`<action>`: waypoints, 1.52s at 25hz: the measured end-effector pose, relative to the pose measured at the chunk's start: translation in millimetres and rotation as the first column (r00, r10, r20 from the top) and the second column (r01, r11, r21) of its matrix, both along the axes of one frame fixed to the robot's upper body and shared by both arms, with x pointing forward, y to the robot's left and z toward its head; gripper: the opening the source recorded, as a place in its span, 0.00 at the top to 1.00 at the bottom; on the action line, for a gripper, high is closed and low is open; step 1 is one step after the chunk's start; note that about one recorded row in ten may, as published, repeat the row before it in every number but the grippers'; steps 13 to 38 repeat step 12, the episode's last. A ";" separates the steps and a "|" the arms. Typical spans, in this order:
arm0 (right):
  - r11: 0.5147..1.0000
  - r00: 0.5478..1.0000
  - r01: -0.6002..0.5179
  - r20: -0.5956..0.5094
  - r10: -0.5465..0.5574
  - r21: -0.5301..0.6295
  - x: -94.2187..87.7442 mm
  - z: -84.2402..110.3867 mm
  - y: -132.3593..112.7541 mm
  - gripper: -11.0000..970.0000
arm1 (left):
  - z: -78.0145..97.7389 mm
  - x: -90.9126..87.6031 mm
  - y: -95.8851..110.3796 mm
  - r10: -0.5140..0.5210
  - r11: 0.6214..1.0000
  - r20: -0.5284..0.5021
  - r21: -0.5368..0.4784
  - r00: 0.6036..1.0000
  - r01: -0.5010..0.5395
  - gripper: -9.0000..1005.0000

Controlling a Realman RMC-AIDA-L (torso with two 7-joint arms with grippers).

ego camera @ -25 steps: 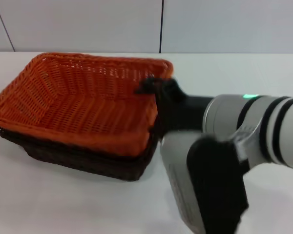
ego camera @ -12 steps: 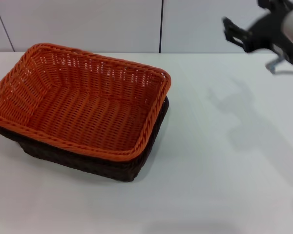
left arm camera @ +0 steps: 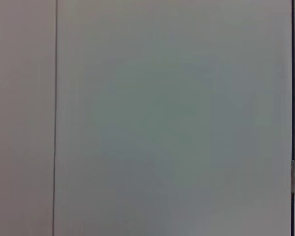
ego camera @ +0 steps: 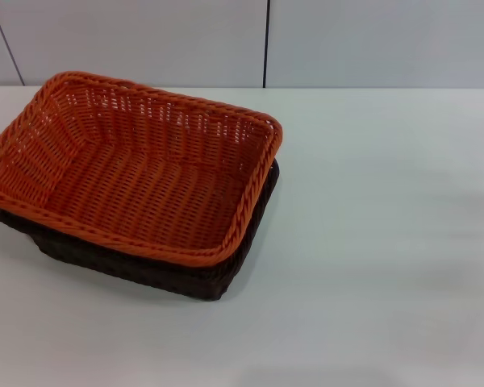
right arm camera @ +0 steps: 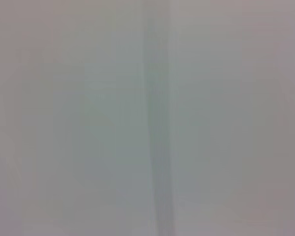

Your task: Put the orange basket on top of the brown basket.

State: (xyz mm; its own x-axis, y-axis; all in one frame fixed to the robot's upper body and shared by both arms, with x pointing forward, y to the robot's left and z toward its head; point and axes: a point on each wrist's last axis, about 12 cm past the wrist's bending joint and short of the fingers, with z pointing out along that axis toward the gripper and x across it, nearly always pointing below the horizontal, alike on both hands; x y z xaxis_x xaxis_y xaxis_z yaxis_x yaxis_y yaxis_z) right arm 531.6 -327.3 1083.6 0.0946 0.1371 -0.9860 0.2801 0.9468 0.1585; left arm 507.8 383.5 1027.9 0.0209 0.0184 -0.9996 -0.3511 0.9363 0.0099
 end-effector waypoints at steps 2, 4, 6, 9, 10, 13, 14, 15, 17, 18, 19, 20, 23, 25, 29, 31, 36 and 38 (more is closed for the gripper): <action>0.998 0.997 0.061 0.038 -0.061 0.025 -7.5 -8.8 -10.8 0.20 | 0.0 0.0 0.0 0.000 1.000 0.000 0.000 1.000 0.000 0.24; 0.995 0.994 0.094 0.059 -0.095 0.028 -13.9 -15.2 -16.4 0.20 | 1.1 -0.9 1.4 0.009 1.000 0.014 -0.002 1.000 -0.009 0.24; 0.994 0.991 0.105 0.081 -0.106 0.020 -18.5 -17.9 -16.5 0.20 | 1.1 -1.0 0.8 0.009 1.000 0.016 -0.003 1.000 -0.009 0.24; 0.994 0.990 0.108 0.091 -0.108 0.010 -22.2 -20.0 -15.8 0.20 | 0.8 -1.2 0.4 0.009 1.000 0.016 -0.004 1.000 -0.009 0.24; 0.994 0.990 0.109 0.089 -0.109 0.008 -23.0 -20.9 -16.0 0.20 | 0.8 -1.3 0.4 0.009 1.000 0.016 -0.004 1.000 -0.009 0.24; 0.994 0.991 0.109 0.080 -0.109 0.001 -24.5 -24.0 -16.3 0.20 | 0.8 -1.5 0.3 0.010 1.000 0.017 -0.003 1.000 -0.010 0.24; 0.994 0.991 0.109 0.080 -0.109 0.001 -24.5 -24.0 -16.3 0.20 | 0.8 -1.5 0.3 0.010 1.000 0.017 -0.003 1.000 -0.010 0.24; 0.994 0.991 0.109 0.080 -0.109 0.001 -24.5 -24.0 -16.3 0.20 | 0.8 -1.5 0.3 0.010 1.000 0.017 -0.003 1.000 -0.010 0.24; 0.994 0.991 0.109 0.080 -0.109 0.001 -24.5 -24.0 -16.3 0.20 | 0.8 -1.5 0.3 0.010 1.000 0.017 -0.003 1.000 -0.010 0.24; 0.994 0.991 0.109 0.080 -0.109 0.001 -24.5 -24.0 -16.3 0.20 | 0.8 -1.5 0.3 0.010 1.000 0.017 -0.003 1.000 -0.010 0.24; 0.994 0.991 0.109 0.080 -0.109 0.001 -24.5 -24.0 -16.3 0.20 | 0.8 -1.5 0.3 0.010 1.000 0.017 -0.003 1.000 -0.010 0.24; 0.994 0.991 0.109 0.080 -0.109 0.001 -24.5 -24.0 -16.3 0.20 | 0.8 -1.5 0.3 0.010 1.000 0.017 -0.003 1.000 -0.010 0.24; 0.994 0.991 0.109 0.080 -0.109 0.001 -24.5 -24.0 -16.3 0.20 | 0.8 -1.5 0.3 0.010 1.000 0.017 -0.003 1.000 -0.010 0.24; 0.994 0.991 0.109 0.080 -0.109 0.001 -24.5 -24.0 -16.3 0.20 | 0.8 -1.5 0.3 0.010 1.000 0.017 -0.003 1.000 -0.010 0.24; 0.994 0.991 0.109 0.080 -0.109 0.001 -24.5 -24.0 -16.3 0.20 | 0.8 -1.5 0.3 0.010 1.000 0.017 -0.003 1.000 -0.010 0.24; 0.994 0.991 0.109 0.080 -0.109 0.001 -24.5 -24.0 -16.3 0.20 | 0.8 -1.5 0.3 0.010 1.000 0.017 -0.003 1.000 -0.010 0.24; 0.994 0.991 0.109 0.080 -0.109 0.001 -24.5 -24.0 -16.3 0.20 | 0.8 -1.5 0.3 0.010 1.000 0.017 -0.003 1.000 -0.010 0.24; 0.994 0.991 0.109 0.080 -0.109 0.001 -24.5 -24.0 -16.3 0.20 | 0.8 -1.5 0.3 0.010 1.000 0.017 -0.003 1.000 -0.010 0.24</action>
